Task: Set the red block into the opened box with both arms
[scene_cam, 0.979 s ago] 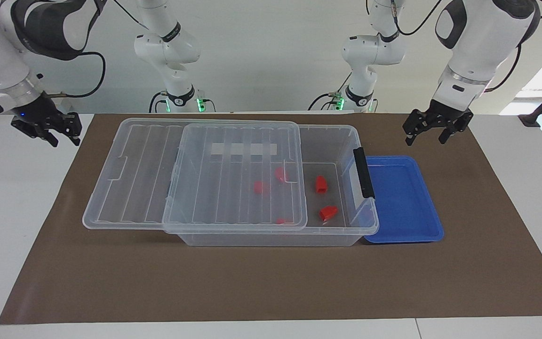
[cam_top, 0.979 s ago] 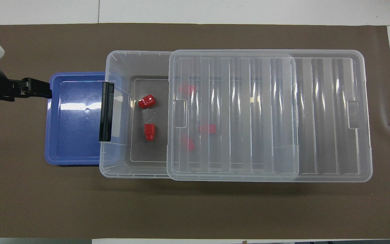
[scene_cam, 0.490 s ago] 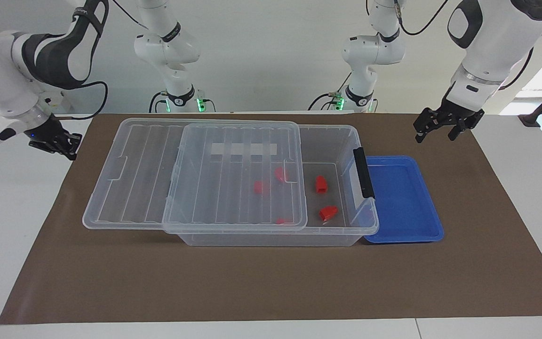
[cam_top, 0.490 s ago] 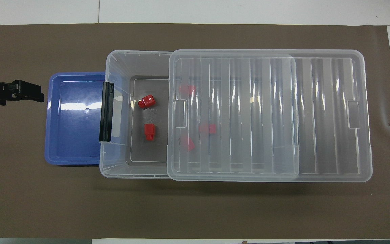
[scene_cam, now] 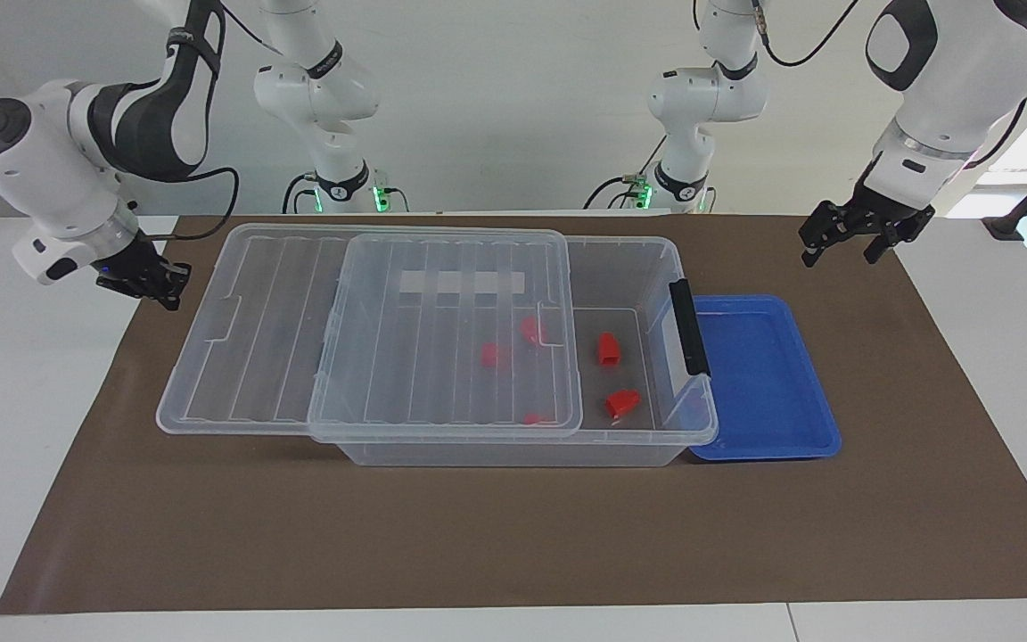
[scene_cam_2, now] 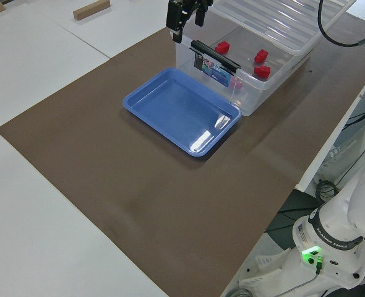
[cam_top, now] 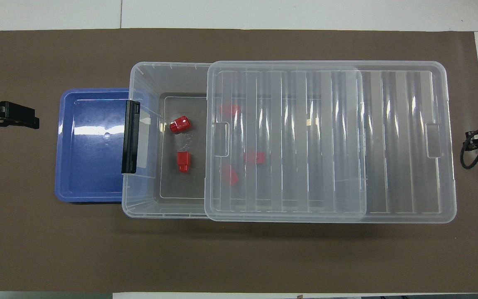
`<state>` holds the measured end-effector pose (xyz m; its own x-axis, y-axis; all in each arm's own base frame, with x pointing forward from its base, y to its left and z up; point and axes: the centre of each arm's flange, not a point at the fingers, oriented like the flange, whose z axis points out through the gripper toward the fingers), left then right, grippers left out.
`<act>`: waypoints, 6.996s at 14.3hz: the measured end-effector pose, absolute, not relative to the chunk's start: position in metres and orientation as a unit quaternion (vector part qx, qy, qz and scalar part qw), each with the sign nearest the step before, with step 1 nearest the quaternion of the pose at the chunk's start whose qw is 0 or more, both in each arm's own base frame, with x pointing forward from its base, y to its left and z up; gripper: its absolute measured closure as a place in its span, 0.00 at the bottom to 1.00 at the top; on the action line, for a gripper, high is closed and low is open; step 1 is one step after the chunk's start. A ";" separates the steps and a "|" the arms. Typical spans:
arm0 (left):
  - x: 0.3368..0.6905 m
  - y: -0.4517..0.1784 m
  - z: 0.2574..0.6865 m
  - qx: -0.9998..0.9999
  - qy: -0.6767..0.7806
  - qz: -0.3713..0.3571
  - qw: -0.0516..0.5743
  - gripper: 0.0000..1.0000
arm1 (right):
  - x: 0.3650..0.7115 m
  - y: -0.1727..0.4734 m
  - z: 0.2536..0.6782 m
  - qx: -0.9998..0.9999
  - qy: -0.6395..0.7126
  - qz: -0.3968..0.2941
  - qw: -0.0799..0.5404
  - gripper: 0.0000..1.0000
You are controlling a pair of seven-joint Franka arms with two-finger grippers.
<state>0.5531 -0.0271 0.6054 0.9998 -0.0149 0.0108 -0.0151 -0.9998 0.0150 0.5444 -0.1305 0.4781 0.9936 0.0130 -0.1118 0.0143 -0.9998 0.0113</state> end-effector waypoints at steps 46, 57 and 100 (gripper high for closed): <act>0.551 -0.024 0.604 1.000 -0.008 -0.005 0.007 0.00 | 0.547 0.039 0.456 0.998 -0.055 -0.016 0.004 0.99; 0.551 -0.024 0.604 1.000 -0.008 -0.005 0.007 0.00 | 0.545 0.066 0.457 0.998 -0.061 -0.011 0.004 0.99; 0.551 -0.024 0.604 1.000 -0.008 -0.005 0.007 0.00 | 0.539 -0.007 0.623 0.999 -0.016 -0.030 0.011 0.00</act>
<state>0.5511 -0.0240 0.6041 0.9998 -0.0158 -0.0091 -0.0157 -0.9998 0.0143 0.5394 -0.0069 0.6232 0.9977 -0.0321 -0.0596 -0.0308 -0.9993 0.0226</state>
